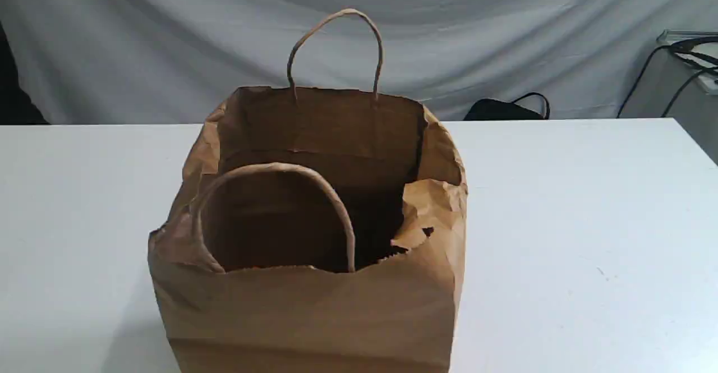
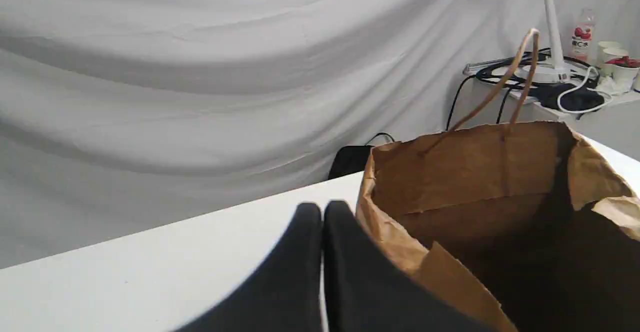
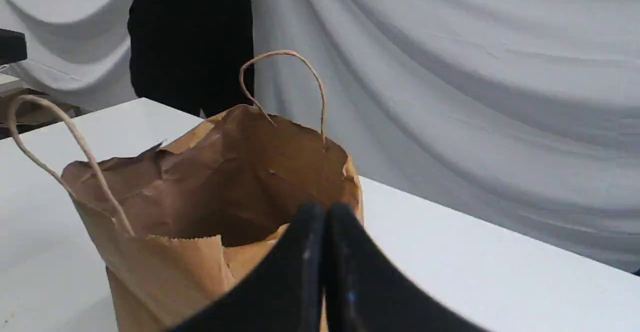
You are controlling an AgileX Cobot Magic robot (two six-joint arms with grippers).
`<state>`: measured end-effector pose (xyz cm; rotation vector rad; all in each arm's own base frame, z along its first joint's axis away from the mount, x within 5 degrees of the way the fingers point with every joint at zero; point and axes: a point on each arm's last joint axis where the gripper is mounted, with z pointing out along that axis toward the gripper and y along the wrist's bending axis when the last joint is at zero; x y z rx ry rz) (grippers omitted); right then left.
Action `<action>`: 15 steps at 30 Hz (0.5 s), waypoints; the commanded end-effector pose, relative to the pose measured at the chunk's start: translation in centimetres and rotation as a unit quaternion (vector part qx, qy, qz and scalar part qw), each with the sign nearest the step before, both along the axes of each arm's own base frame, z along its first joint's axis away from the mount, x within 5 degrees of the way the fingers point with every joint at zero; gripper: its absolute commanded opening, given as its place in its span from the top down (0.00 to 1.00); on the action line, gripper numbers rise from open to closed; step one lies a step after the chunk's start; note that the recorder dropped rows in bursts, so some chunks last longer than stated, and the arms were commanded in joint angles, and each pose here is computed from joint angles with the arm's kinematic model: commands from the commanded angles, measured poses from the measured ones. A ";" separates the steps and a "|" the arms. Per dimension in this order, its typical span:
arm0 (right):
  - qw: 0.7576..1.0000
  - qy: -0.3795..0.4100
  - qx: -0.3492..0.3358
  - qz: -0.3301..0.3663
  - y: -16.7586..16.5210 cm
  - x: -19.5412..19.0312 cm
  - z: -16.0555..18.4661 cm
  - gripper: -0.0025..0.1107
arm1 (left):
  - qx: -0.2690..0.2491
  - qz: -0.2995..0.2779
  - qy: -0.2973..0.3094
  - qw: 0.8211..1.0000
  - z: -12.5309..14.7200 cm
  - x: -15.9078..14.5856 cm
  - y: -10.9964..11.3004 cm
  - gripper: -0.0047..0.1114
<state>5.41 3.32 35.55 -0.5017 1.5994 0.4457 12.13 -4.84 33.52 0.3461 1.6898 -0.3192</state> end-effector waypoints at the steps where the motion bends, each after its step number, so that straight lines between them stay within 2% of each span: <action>1: 0.999 -0.052 0.008 -0.004 -0.1 -0.1 0.3 0.98 | -0.007 0.003 -0.004 1.000 0.1 -0.1 0.1 0.96; 4: 0.994 -0.107 0.023 -0.016 0.2 0.3 -0.7 0.98 | -0.007 0.003 -0.004 1.000 0.1 -0.1 0.1 0.96; 8: 0.982 -0.185 0.039 -0.030 0.6 0.8 -4.3 0.98 | -0.008 0.004 -0.005 1.000 0.1 -0.1 0.1 0.96; 11: 0.976 -0.201 0.066 -0.049 0.3 0.7 -6.7 0.98 | -0.006 0.004 -0.006 1.000 0.1 -0.1 0.1 0.96; 15: 0.970 -0.183 0.115 -0.110 -1.0 0.2 -9.1 0.98 | -0.006 0.004 -0.006 1.000 0.1 -0.1 0.1 0.96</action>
